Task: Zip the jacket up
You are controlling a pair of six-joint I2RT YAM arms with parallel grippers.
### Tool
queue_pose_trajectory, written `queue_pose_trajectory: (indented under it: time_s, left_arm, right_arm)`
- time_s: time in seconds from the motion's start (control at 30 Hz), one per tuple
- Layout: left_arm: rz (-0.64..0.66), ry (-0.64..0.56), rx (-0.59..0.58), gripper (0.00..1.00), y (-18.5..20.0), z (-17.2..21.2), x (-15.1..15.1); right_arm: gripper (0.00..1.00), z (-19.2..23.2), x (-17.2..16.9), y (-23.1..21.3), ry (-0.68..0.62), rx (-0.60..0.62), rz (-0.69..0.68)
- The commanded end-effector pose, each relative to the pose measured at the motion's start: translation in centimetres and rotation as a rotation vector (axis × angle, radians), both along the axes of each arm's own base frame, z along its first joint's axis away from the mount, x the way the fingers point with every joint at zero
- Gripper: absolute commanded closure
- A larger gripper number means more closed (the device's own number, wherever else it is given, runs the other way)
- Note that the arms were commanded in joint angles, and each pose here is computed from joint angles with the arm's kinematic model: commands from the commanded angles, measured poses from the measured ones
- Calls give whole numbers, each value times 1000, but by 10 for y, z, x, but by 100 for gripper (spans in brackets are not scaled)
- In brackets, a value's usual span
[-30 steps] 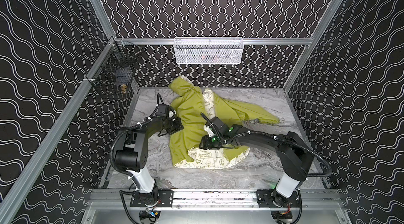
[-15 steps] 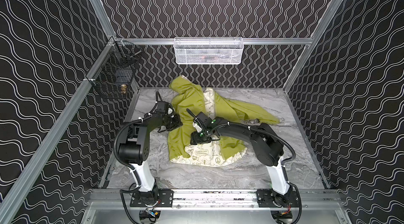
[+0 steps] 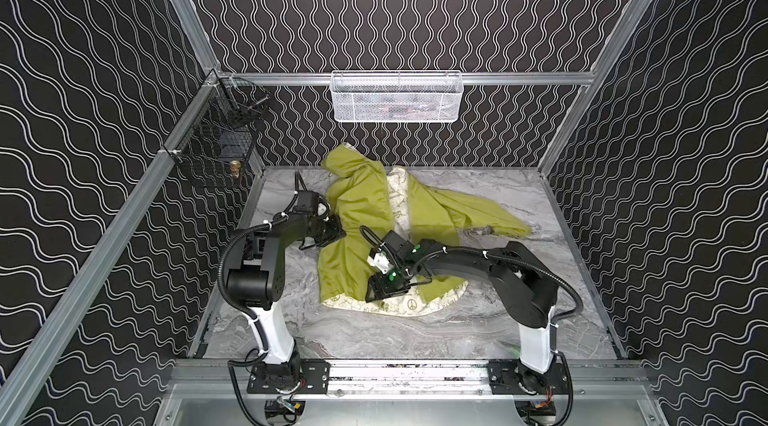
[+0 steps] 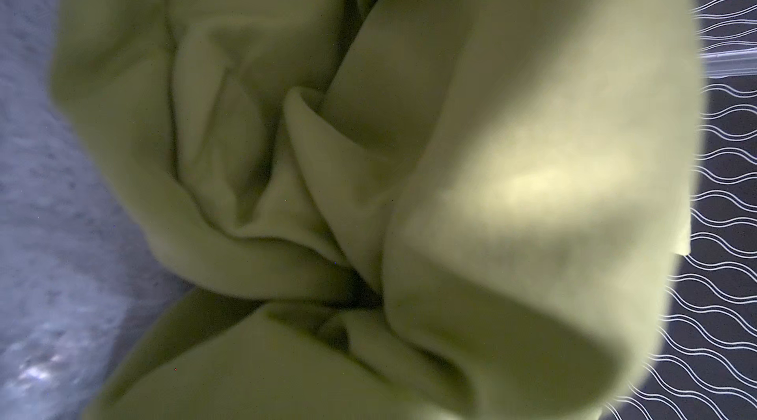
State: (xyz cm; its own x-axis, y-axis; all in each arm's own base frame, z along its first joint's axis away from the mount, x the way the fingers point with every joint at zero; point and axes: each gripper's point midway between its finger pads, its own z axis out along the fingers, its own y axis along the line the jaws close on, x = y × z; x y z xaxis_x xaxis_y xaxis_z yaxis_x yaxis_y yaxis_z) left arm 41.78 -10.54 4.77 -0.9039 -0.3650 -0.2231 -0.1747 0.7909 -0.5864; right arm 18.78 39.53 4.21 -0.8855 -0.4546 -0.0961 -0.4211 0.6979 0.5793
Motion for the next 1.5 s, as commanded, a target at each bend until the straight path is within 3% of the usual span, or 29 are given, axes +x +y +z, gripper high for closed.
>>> queue_pose_trajectory:
  time_s: [0.0, 0.23, 0.43, 0.57, 0.67, 0.93, 1.17, 1.47]
  left_arm:
    - [8, -13, 2, 99, 2, 4, 6]
    - [9, -36, 21, 97, 5, 20, 6]
    - [7, -87, 31, 82, 7, 55, -11]
    - [-1, -112, 35, 66, 8, 76, -38]
    - [-9, -120, 11, 59, 4, 86, -62]
    - [-85, -75, -39, 52, -23, 90, -145]
    - [-100, -1, -145, 45, -68, 65, -209]
    - [-166, 46, -139, 44, -106, 34, -239]
  right_arm:
    - [33, 9, -3, 0, -6, 44, -11]
    - [38, 36, 6, -22, -93, 18, -116]
    - [45, 46, 32, -57, -183, -109, -299]
    - [46, 51, 45, -81, -211, -134, -409]
    - [46, 52, 50, -98, -201, -121, -479]
    - [45, 39, 43, -138, -149, -100, -605]
    - [45, 23, 30, -146, -81, -61, -660]
    - [45, 13, 20, -148, -34, -29, -683]
